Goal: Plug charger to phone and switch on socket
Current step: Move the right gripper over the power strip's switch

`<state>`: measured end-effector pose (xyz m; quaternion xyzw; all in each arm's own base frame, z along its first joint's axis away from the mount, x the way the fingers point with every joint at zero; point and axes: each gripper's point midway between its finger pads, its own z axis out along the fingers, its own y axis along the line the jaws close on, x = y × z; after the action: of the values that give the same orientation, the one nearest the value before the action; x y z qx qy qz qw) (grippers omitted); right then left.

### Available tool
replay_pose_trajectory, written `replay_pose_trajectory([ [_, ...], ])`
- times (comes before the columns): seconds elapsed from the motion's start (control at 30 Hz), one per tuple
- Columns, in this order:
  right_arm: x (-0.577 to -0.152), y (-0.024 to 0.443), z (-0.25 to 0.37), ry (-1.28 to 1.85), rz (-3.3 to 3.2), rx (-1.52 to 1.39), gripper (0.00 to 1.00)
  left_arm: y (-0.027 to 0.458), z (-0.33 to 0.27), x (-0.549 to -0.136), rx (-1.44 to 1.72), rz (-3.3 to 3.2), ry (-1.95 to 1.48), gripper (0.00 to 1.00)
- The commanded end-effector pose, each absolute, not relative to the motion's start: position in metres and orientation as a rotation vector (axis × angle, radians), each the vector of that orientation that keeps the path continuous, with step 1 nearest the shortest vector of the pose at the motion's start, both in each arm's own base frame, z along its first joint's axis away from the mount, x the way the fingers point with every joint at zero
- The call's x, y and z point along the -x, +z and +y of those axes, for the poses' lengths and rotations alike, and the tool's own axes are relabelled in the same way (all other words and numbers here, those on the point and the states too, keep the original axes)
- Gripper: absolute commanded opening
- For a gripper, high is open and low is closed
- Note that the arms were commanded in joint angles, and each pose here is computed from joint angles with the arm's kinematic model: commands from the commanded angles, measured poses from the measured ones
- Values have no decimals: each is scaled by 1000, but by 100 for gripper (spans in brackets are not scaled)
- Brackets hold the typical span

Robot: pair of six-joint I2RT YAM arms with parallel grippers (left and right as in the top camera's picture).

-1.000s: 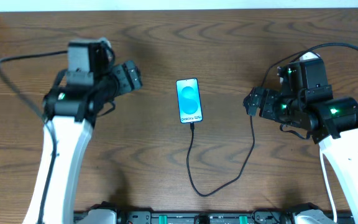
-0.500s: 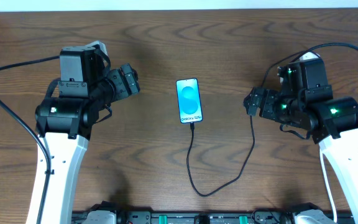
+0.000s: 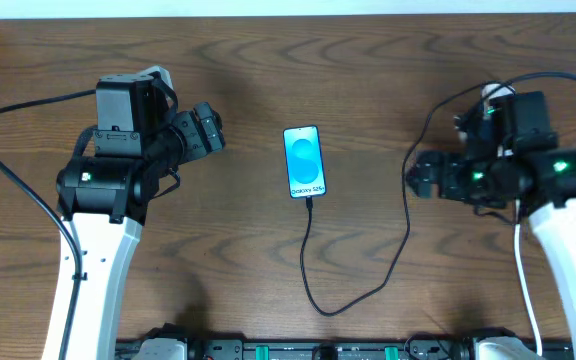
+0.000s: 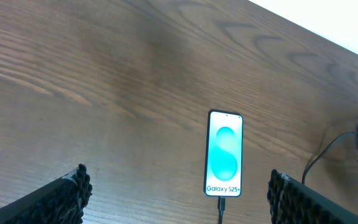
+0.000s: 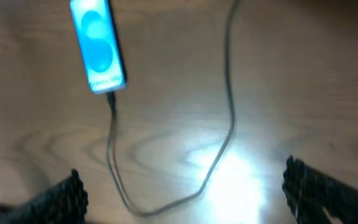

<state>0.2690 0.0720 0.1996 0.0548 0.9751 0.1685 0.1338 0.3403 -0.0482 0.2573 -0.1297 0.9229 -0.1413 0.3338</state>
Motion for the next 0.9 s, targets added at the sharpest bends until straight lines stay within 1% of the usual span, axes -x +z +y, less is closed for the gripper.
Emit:
replay_pose_trajectory([
  [0.0,-280,209,54,515,2854,-73,99,259,-46,-341,328,2406,-348,92],
  [0.1,-288,207,29,510,2952,-93,99,259,-46,-341,328,2405,-347,93],
  [0.2,-308,206,8,514,2998,-98,99,259,-46,-341,328,2406,-347,92],
  [0.37,-360,206,-38,399,2956,-166,99,259,-46,-341,328,2405,-347,92],
  [0.53,-412,213,-86,276,2784,-224,99,259,-46,-341,328,2405,-347,92],
  [0.73,-431,212,-121,211,2697,-283,99,259,-46,-341,328,2405,-347,92],
  [0.87,-428,186,-134,251,2756,-347,99,259,-46,-341,328,2406,-347,92],
])
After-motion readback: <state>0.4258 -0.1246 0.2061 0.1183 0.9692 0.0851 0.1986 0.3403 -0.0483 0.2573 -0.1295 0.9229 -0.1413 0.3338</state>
